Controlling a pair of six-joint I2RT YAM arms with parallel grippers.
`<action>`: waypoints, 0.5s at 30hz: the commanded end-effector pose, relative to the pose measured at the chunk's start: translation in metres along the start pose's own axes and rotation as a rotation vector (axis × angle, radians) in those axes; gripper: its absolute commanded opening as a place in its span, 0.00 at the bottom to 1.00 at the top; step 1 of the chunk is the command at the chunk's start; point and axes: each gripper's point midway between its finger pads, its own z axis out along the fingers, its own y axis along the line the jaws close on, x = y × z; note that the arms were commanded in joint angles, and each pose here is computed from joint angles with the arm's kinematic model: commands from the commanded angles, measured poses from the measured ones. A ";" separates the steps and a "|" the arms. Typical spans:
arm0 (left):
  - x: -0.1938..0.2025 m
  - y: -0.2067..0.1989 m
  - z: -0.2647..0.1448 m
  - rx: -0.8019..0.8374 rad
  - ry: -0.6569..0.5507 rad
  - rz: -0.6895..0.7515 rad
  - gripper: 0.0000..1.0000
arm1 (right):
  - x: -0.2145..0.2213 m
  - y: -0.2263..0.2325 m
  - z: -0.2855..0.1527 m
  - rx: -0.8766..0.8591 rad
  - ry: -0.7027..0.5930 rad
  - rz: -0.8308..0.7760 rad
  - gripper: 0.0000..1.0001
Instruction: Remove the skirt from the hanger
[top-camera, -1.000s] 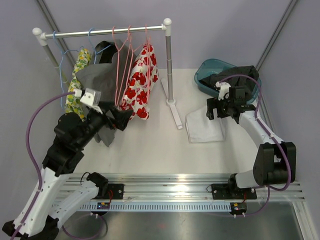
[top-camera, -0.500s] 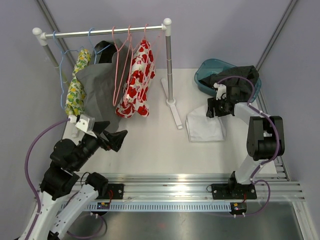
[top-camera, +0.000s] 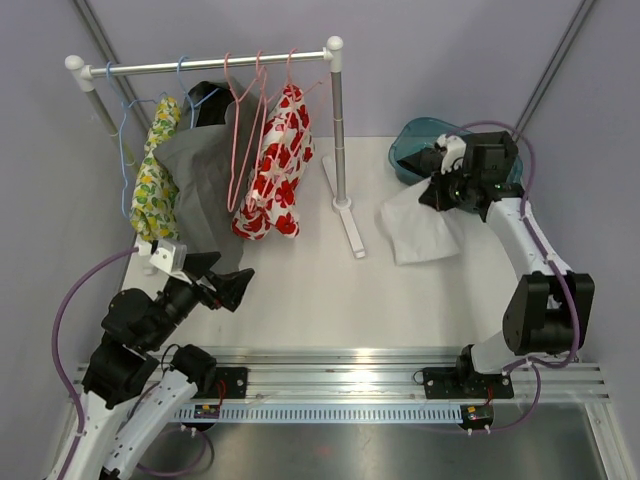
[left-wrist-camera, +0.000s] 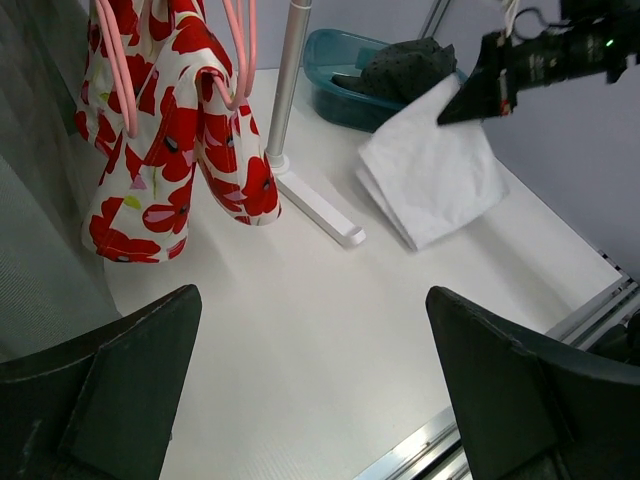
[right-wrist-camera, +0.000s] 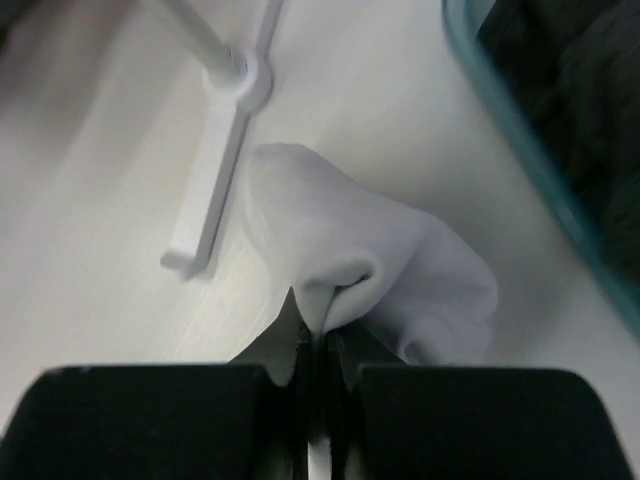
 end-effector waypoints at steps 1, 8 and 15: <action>-0.007 -0.001 0.000 -0.001 -0.041 -0.022 0.99 | -0.107 0.022 -0.071 0.035 -0.275 -0.162 0.00; -0.002 0.000 0.004 0.001 -0.039 -0.048 0.99 | -0.196 0.009 -0.124 0.206 -0.470 -0.179 0.00; 0.000 0.000 0.003 -0.003 -0.036 -0.062 0.99 | -0.262 -0.025 -0.125 0.330 -0.586 -0.171 0.00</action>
